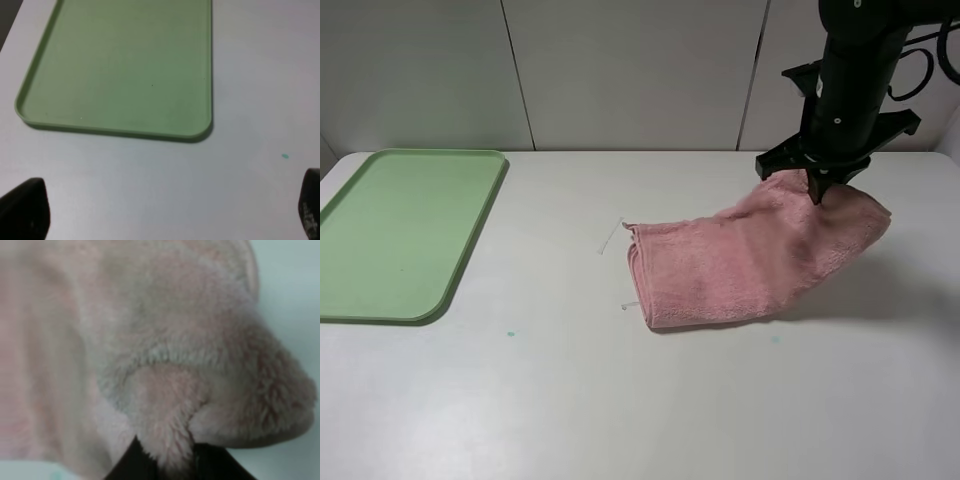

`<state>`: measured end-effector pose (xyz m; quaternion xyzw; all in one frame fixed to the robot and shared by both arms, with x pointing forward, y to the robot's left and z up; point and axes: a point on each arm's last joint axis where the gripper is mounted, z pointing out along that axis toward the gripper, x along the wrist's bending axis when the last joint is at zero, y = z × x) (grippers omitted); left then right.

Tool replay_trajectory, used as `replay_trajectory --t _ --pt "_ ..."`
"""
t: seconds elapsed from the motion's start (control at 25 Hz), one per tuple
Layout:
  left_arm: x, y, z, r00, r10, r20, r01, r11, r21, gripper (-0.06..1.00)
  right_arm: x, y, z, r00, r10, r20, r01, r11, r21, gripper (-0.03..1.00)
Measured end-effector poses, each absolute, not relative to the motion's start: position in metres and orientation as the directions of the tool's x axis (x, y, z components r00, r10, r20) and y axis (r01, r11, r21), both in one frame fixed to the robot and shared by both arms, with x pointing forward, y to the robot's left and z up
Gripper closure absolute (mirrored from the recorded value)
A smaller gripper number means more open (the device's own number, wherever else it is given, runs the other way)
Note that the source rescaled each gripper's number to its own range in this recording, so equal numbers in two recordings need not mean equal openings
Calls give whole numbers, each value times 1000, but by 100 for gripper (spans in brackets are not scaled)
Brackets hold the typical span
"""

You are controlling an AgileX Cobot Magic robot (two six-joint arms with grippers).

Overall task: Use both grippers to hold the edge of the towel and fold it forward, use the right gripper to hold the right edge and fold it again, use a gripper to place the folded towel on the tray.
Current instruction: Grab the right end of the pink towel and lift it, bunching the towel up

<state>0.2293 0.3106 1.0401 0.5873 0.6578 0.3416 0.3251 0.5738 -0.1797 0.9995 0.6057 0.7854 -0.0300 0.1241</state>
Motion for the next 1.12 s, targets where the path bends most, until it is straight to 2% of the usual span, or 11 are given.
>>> replay_trajectory --t 0.36,0.64,1.12 --pt "229 311 1040 -99 995 -27 550 77 831 -5 552 -128 1000 -312 929 -200 930 342 135 86" --pt "229 311 1040 -99 995 -27 550 77 831 -5 538 -92 984 -361 919 -160 916 382 125 86" --pt "229 311 1040 -99 995 -26 551 77 831 -5 529 -64 972 -343 932 -120 918 359 169 86"
